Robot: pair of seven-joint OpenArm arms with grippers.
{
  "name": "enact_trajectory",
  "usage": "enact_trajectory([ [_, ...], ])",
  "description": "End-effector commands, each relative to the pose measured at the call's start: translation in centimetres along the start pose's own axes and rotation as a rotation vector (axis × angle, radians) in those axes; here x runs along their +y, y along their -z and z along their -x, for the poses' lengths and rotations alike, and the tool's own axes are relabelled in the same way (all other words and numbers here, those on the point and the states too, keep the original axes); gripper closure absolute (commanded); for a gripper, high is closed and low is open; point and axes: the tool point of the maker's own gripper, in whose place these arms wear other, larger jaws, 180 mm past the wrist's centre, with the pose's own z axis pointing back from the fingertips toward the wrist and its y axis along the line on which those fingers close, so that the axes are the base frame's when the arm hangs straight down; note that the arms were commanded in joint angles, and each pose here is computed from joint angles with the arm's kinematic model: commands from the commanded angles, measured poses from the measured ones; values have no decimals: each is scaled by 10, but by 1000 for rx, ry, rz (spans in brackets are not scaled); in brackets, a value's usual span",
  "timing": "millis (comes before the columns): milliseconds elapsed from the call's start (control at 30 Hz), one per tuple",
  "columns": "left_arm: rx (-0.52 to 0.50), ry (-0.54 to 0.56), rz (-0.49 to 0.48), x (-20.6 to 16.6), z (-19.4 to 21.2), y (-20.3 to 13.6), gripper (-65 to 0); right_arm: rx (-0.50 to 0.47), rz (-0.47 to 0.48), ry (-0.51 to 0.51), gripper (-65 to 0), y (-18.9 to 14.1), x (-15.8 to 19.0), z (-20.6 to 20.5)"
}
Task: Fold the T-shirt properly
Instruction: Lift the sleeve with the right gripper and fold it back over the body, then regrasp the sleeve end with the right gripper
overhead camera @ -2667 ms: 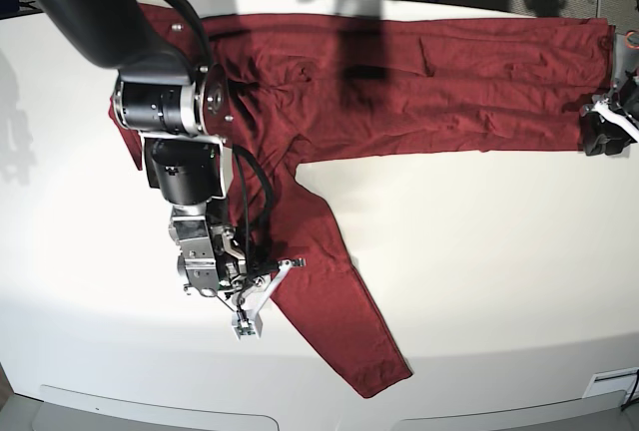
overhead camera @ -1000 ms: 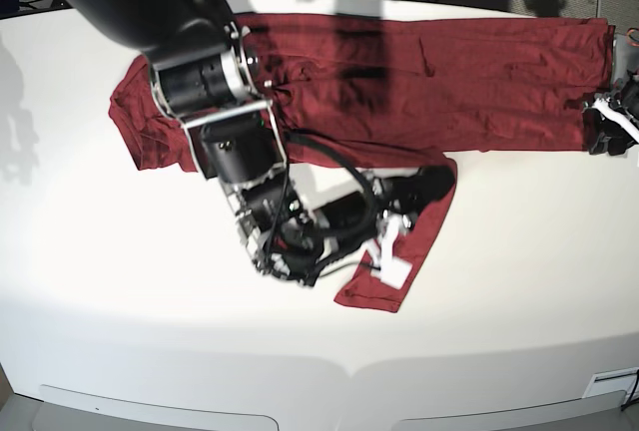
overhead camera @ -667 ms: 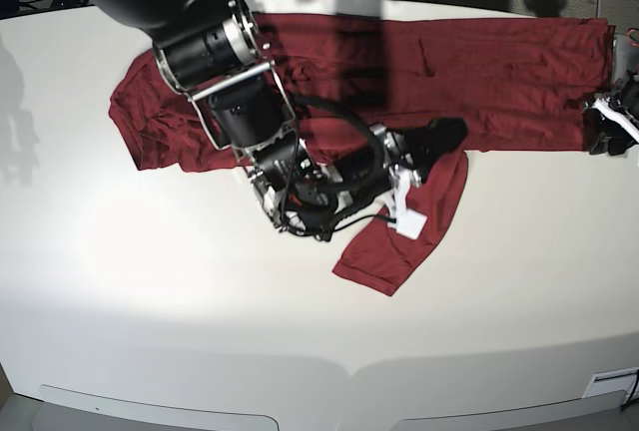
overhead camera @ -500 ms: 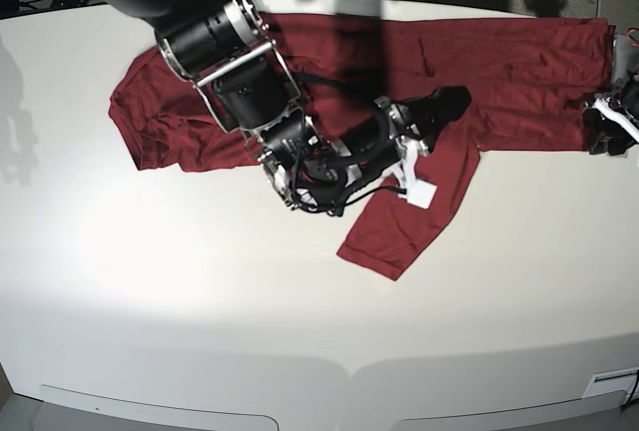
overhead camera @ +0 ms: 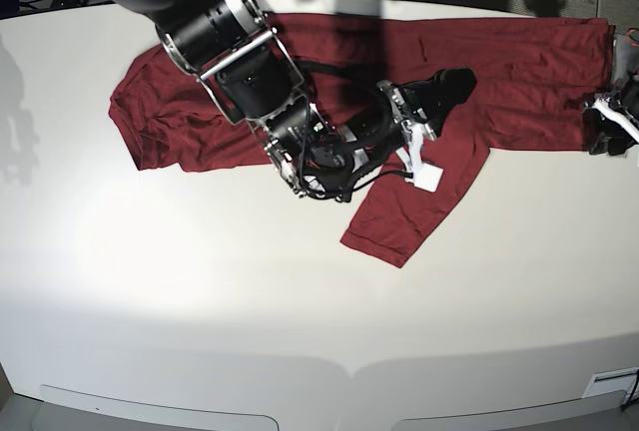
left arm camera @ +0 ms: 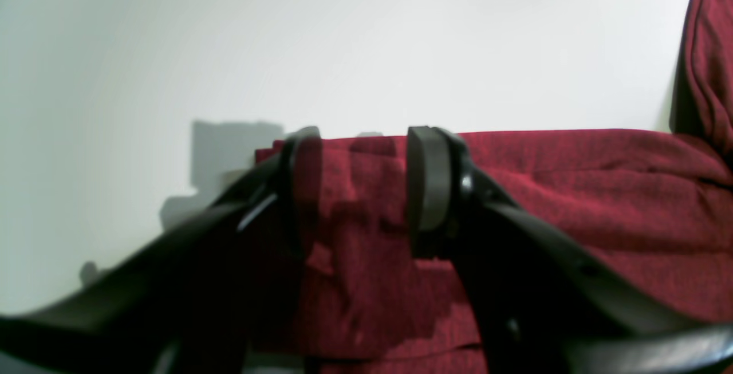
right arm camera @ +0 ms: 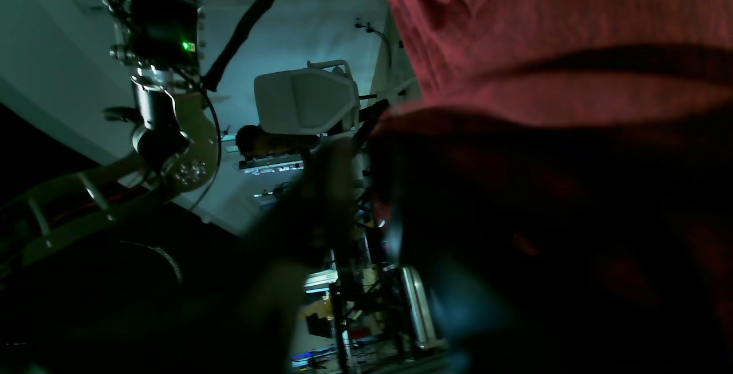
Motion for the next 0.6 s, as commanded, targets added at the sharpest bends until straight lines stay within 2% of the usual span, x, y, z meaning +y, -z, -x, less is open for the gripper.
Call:
enact_trajectory([
  [0, -51, 20, -7, 7, -20, -4, -241, -24, -25, -49, -202, -5, 16, -19],
  [67, -51, 20, -7, 7, -20, -3, -241, -25, -19, -59, -260, -7, 18, -23],
  [133, -51, 20, -7, 7, -20, -3, -241, -25, -11, -74, -286, -11, 21, -29],
  [367, -51, 20, -7, 7, -20, -3, -241, -32, 41, -166, -286, -32, 40, -62],
  [433, -51, 20, -7, 7, -20, -3, -241, -121, 46, -193, -286, -39, 49, -86],
  [467, -51, 20, -7, 7, -20, -3, -241, -161, 72, -209, -286, -43, 49, -98],
  [567, -51, 20, -7, 7, -20, -3, -241, -261, 280, -272, -286, -71, 24, -126],
])
